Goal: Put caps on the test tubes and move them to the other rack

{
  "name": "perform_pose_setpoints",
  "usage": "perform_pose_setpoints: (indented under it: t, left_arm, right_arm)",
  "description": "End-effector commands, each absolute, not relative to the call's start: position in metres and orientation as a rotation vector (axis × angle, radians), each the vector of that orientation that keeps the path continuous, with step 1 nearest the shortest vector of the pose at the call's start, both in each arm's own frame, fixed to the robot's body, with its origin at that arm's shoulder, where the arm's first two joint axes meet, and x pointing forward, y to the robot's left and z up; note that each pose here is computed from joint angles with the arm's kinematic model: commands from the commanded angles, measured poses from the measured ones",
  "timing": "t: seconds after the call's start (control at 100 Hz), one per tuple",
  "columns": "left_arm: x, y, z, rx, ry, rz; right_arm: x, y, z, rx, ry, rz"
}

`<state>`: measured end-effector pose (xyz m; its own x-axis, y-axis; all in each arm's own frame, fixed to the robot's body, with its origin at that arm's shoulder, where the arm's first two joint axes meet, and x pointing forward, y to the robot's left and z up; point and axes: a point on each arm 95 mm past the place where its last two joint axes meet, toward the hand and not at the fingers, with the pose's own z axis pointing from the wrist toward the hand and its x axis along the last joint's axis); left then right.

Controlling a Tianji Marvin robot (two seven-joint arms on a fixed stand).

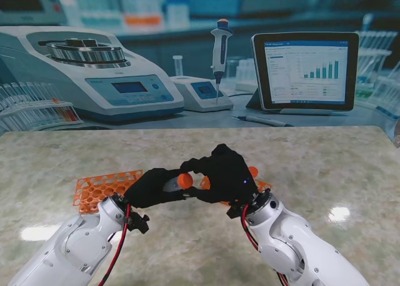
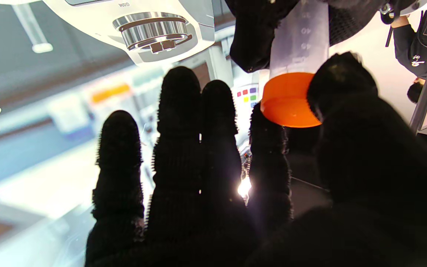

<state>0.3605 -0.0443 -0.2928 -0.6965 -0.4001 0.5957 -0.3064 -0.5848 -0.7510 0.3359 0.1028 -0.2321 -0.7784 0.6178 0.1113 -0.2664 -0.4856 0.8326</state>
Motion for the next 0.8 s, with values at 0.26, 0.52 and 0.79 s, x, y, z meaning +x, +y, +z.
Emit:
perform_pose_setpoints:
  t: [0.26,0.52,0.79]
  left_arm:
    - [0.3584,-0.0478,-0.2916,-1.186,1.409,-2.488]
    - [0.3582,-0.0489,-0.2917,-1.182,1.413,-2.490]
    - [0.3579,-0.0492,-0.2915,-1.179,1.412,-2.491]
  right_arm:
    - [0.3379,0.1049,-0.2389,0.578,1.209,2.254]
    - [0.3403,0.1050,-0.2417,0.593,1.223,2.242]
    - [0.3409,0.1067,-0.2432,0.597,1.219,2.241]
